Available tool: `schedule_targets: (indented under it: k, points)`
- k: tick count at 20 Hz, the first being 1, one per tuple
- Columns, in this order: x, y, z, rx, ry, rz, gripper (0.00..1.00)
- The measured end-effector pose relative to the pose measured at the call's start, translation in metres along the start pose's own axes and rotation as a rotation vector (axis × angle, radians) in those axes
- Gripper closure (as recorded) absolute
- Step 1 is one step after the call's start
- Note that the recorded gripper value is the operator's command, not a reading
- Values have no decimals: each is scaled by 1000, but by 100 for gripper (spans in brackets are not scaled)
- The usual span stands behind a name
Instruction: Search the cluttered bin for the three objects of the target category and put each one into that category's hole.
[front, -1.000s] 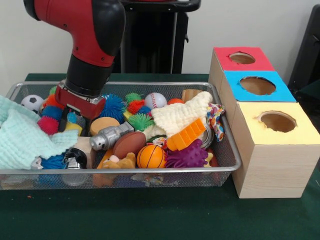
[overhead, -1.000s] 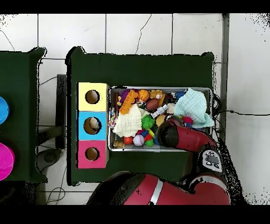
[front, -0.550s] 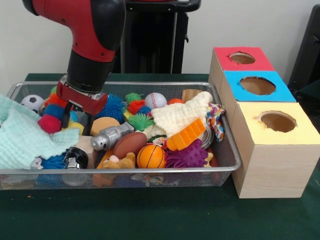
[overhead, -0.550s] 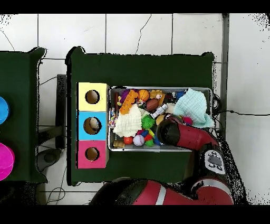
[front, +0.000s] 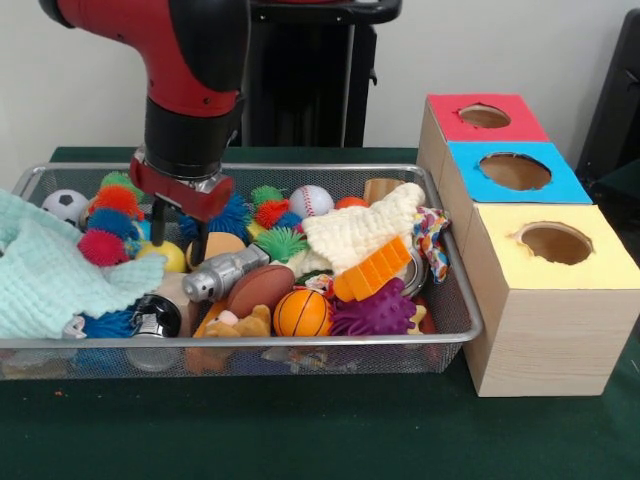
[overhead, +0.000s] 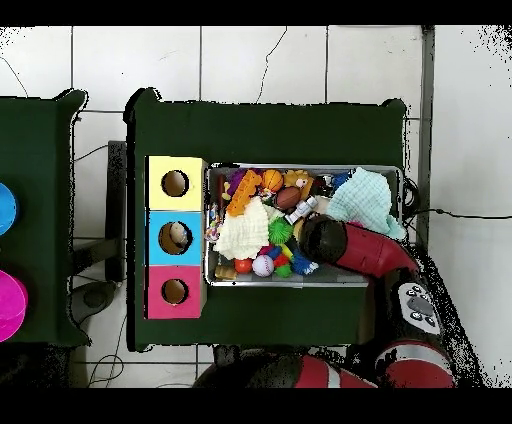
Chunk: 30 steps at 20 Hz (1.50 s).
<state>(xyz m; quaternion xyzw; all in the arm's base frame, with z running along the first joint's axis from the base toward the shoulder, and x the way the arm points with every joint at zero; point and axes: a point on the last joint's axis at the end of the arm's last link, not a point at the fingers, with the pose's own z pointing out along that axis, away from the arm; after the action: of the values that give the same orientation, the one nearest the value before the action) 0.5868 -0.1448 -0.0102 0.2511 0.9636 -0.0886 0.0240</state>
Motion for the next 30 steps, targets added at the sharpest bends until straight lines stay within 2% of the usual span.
schedule_targets:
  k: [3, 7, 10, 15, 18, 24, 26, 30]
  points:
    - [-1, 4, 0, -20, 25, 18, 0]
    - [0, 8, -3, -24, 44, 24, 0]
    - [3, 15, -10, -24, 82, 30, 0]
    - [18, 38, -33, -32, 213, 51, 0]
    - [29, 51, -43, -30, 268, 40, 0]
    - [45, 62, -46, -18, 286, 19, 0]
    - [50, 63, -45, -23, 301, 31, 0]
    - [62, 60, -34, -66, 377, 121, 0]
